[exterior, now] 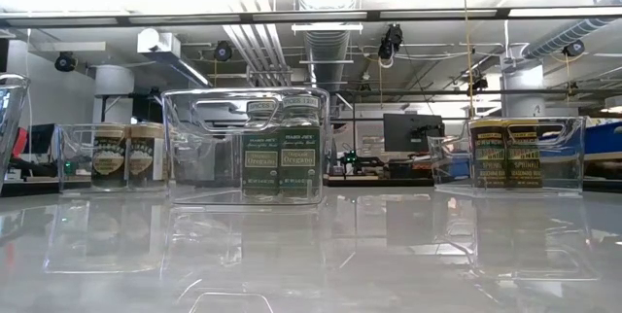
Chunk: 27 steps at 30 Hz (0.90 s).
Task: Sort spices by type
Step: Put the black seasoning bottle into the bottom left transparent bin
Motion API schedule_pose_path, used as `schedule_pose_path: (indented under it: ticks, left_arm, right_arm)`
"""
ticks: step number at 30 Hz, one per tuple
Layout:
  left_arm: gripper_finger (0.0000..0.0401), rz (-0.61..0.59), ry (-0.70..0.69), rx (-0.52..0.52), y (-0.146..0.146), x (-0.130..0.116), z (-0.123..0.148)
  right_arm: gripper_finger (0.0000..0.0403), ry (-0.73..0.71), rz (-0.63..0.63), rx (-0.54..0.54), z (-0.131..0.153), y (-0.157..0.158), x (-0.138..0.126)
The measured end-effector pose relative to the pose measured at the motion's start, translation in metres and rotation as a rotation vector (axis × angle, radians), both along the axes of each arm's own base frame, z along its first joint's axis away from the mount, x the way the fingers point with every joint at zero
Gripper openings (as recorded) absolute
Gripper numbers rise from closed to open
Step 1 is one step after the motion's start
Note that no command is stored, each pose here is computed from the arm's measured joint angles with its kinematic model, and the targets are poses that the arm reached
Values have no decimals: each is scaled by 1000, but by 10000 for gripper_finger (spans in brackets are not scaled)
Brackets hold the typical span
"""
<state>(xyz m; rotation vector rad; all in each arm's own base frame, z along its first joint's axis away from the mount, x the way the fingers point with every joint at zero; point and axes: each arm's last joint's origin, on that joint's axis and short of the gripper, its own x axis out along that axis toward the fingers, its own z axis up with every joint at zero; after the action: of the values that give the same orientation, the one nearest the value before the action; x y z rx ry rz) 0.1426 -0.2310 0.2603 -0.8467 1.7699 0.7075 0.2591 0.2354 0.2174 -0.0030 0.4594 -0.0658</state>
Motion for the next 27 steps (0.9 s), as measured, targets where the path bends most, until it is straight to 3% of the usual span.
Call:
schedule_pose_path:
  ticks: [5, 11, 18, 23, 27]
  left_arm:
    - [300, 3, -25, -63, -10, 6, 13]
    - [300, -13, 74, -79, -24, 11, 2]
    - [300, -96, 77, -64, -39, 21, -13]
    - [300, -150, 48, 48, -37, 22, -5]
    - [300, -210, -129, 217, -30, 26, 18]
  right_arm:
    - [379, 0, -2, 3, 0, 0, 0]
    - [379, 0, -2, 4, 0, 0, 0]
    - [379, 0, -2, 3, 0, 0, 0]
    - [379, 0, -1, 4, 0, 0, 0]
    - [379, -4, -1, 7, 1, 0, 0]
